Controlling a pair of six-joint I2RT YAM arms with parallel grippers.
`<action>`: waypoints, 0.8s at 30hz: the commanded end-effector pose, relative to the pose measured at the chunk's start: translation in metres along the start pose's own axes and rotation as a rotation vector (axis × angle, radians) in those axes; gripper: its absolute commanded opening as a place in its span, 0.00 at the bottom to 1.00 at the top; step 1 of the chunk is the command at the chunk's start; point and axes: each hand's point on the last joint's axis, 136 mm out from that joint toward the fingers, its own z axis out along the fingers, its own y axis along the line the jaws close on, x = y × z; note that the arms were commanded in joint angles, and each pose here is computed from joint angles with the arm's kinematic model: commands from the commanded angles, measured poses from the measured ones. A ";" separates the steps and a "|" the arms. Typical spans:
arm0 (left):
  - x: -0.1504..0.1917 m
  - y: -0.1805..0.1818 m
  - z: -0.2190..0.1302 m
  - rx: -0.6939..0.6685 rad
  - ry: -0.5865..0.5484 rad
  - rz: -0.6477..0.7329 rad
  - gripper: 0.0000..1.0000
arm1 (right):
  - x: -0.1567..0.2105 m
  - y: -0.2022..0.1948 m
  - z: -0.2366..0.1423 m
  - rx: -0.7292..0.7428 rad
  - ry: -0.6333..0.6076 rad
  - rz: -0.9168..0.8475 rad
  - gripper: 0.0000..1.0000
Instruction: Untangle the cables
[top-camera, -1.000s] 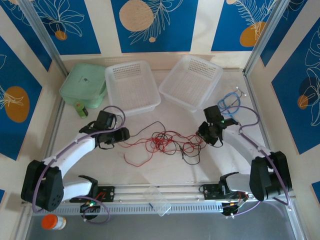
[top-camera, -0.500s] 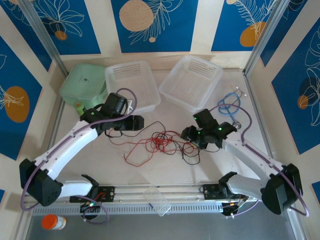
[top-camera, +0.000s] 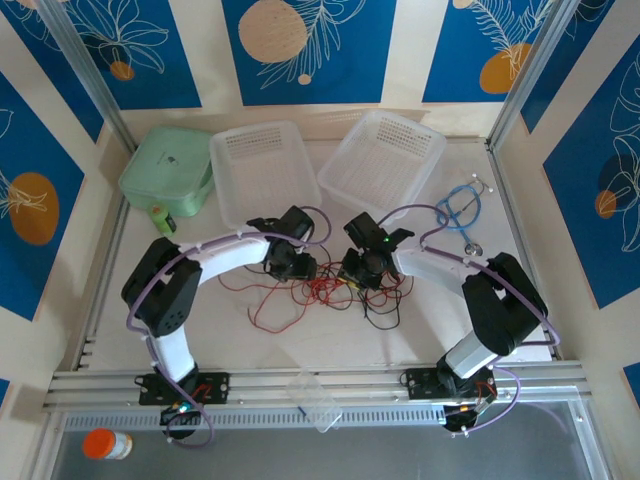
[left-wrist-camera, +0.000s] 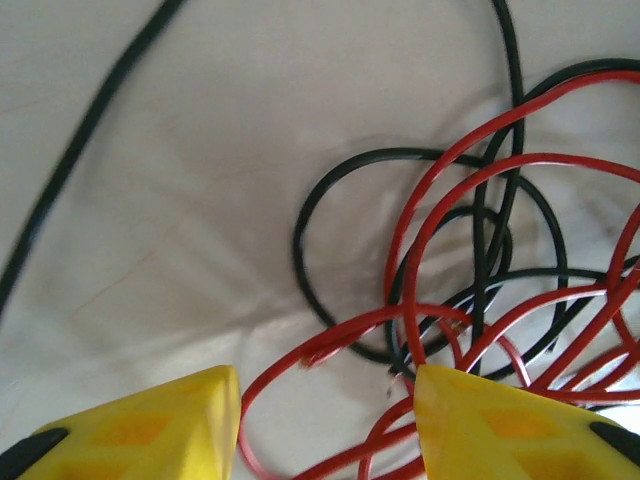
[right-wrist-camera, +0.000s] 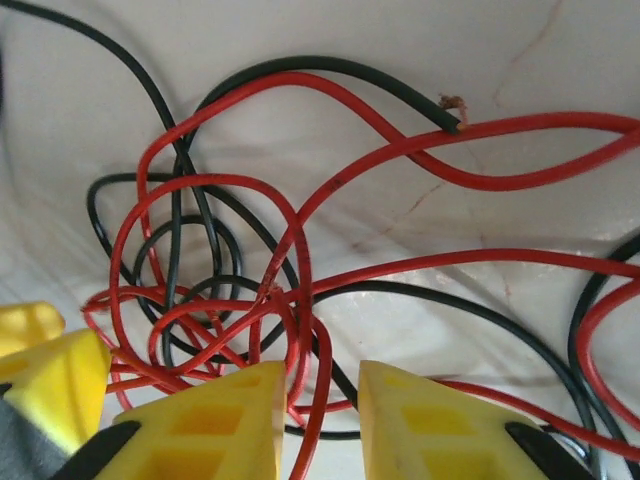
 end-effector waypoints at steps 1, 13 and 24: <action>0.005 -0.015 0.015 0.044 0.007 0.001 0.49 | 0.010 -0.015 0.009 0.030 0.025 0.033 0.10; 0.027 0.031 0.047 -0.172 0.048 -0.010 0.02 | 0.013 -0.063 0.021 0.179 -0.018 -0.002 0.00; -0.004 0.098 -0.002 -0.412 -0.065 -0.044 0.00 | -0.033 -0.044 0.015 0.237 -0.199 -0.134 0.00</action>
